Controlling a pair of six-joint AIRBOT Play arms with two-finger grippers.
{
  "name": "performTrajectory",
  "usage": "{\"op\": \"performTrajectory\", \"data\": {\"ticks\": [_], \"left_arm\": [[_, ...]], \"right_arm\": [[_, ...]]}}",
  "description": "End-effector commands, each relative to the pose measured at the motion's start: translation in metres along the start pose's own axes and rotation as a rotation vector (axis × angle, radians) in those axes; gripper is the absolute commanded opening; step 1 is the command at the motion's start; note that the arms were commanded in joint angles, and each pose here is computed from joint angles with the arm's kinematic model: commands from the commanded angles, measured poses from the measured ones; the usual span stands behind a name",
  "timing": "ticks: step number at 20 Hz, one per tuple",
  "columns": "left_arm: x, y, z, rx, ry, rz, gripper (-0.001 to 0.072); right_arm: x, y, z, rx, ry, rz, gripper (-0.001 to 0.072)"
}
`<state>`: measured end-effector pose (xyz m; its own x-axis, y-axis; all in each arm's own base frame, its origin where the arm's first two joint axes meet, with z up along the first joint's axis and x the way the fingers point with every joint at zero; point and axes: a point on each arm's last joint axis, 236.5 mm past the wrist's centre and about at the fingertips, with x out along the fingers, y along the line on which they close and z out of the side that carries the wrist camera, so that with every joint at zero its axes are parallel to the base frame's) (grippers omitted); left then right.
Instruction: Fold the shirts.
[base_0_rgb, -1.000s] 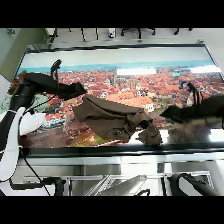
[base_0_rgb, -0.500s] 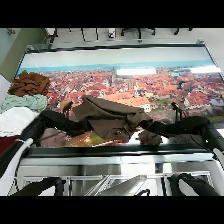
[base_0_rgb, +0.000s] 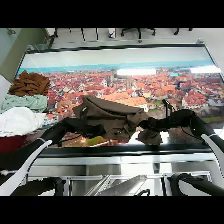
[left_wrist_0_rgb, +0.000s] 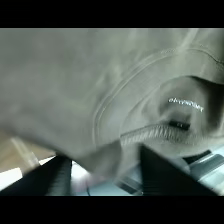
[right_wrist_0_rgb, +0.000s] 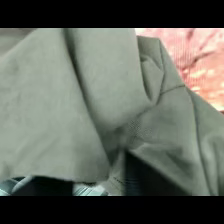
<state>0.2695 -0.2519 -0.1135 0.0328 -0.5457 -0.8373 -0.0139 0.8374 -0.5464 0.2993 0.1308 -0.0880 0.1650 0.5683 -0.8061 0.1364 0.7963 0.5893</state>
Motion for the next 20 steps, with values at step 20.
{"op": "performTrajectory", "data": {"ticks": [20], "left_arm": [[-0.545,-0.184,0.089,0.504,-1.107,-0.104,0.0021]], "right_arm": [[-0.427,0.216,0.026,-0.610,-0.880,-0.001,0.0024]]}}
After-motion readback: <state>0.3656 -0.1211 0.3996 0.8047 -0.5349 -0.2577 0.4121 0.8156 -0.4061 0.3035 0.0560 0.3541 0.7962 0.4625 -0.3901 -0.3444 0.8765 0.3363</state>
